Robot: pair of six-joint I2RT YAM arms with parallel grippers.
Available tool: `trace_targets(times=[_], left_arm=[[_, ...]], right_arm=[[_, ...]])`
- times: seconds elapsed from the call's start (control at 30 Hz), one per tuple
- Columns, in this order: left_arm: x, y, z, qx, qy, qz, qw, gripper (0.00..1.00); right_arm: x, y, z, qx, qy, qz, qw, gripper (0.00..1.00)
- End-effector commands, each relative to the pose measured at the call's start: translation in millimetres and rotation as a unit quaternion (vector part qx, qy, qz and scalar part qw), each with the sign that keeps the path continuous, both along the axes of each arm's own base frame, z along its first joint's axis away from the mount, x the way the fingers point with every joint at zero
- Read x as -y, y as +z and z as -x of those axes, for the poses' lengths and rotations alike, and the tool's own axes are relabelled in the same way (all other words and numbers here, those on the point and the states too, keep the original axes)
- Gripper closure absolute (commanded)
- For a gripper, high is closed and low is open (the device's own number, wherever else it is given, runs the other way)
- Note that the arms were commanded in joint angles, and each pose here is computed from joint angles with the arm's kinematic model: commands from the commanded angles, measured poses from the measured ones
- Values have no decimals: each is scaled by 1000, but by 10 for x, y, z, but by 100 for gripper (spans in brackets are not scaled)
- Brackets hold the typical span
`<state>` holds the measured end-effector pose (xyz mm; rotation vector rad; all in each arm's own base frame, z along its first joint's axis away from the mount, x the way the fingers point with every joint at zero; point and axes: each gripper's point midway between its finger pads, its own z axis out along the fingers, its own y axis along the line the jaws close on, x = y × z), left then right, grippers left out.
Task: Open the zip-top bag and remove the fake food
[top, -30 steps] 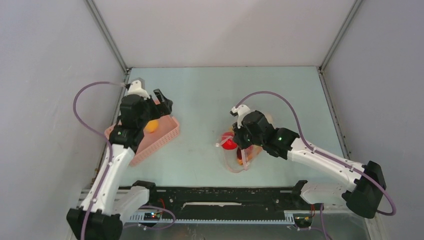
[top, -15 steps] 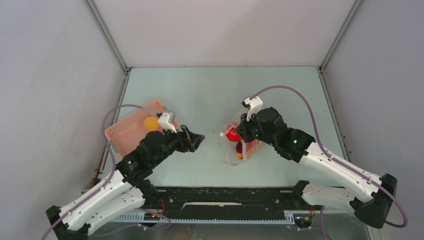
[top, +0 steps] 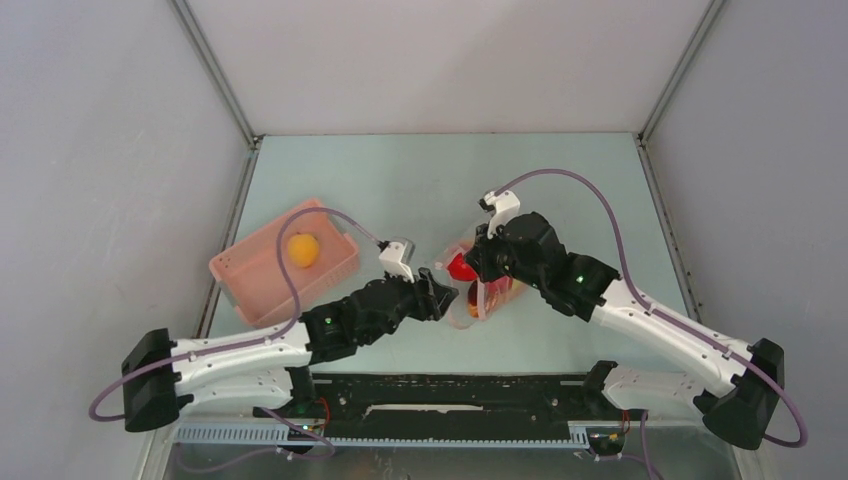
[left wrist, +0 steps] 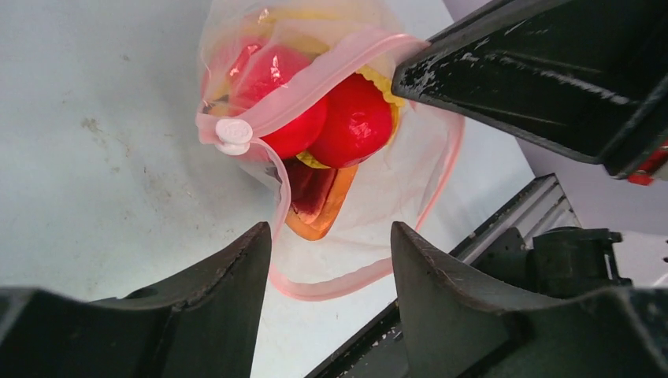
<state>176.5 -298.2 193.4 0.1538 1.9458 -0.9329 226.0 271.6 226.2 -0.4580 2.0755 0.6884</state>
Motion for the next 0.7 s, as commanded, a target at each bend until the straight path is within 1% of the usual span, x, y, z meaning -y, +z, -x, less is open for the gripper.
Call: trace_targets(times=[0.0, 0.17, 0.23, 0.4, 0.53, 0.67], left_arm=[[78, 93, -117, 17, 44, 38, 998, 39], [239, 132, -69, 20, 26, 79, 996, 41], [317, 98, -81, 20, 21, 79, 996, 42], [484, -62, -160, 12, 27, 72, 997, 51], [456, -215, -313, 15, 71, 44, 996, 55], [184, -474, -464, 5, 152, 4, 988, 56]], right_arm=[[-127, 393, -94, 34, -1, -56, 998, 100], [-136, 355, -96, 28, -1, -53, 998, 100], [-146, 350, -90, 26, 1, -54, 998, 100], [-153, 329, -80, 18, 2, -55, 998, 100], [-152, 306, -56, 11, 5, -54, 998, 100], [-111, 313, -41, 12, 1, -50, 999, 100]])
